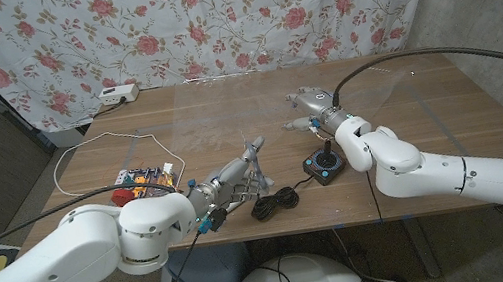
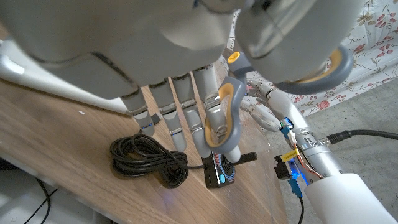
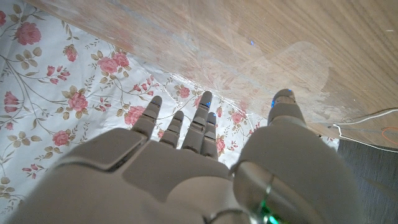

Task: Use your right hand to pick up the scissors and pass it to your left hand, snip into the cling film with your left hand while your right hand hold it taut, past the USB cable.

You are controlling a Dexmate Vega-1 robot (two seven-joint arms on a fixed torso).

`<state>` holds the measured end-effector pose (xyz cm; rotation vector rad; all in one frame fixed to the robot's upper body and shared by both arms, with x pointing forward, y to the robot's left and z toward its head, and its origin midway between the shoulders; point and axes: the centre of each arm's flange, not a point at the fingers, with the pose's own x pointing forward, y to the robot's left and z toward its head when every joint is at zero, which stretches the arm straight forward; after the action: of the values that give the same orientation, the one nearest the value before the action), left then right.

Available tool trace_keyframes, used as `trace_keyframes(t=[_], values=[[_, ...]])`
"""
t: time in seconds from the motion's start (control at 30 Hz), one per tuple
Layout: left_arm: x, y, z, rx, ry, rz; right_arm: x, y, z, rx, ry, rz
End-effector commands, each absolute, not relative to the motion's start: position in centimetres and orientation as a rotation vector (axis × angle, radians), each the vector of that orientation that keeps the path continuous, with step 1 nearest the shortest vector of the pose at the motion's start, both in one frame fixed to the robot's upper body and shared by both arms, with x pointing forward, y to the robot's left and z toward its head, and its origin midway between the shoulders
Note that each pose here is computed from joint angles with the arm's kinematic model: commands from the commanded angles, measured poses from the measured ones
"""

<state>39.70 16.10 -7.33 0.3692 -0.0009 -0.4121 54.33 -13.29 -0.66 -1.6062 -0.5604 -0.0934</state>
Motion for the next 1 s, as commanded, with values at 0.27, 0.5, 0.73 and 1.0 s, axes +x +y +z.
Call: trace_keyframes(t=[0.27, 0.5, 0.73, 1.0], values=[[39.8, 16.0, -7.3, 0.369, 0.013, -0.424, 55.9, -11.7, -0.9, -1.744, -0.487, -0.073], [40.1, 16.1, -7.3, 0.366, 0.017, -0.43, 56.2, -11.3, -1.0, -1.779, -0.46, -0.052], [40.1, 16.1, -7.2, 0.364, 0.016, -0.429, 56.7, -10.9, -1.2, -1.811, -0.418, -0.046], [40.1, 16.1, -7.1, 0.363, 0.018, -0.431, 57.1, -10.5, -1.5, -1.839, -0.386, -0.032]])
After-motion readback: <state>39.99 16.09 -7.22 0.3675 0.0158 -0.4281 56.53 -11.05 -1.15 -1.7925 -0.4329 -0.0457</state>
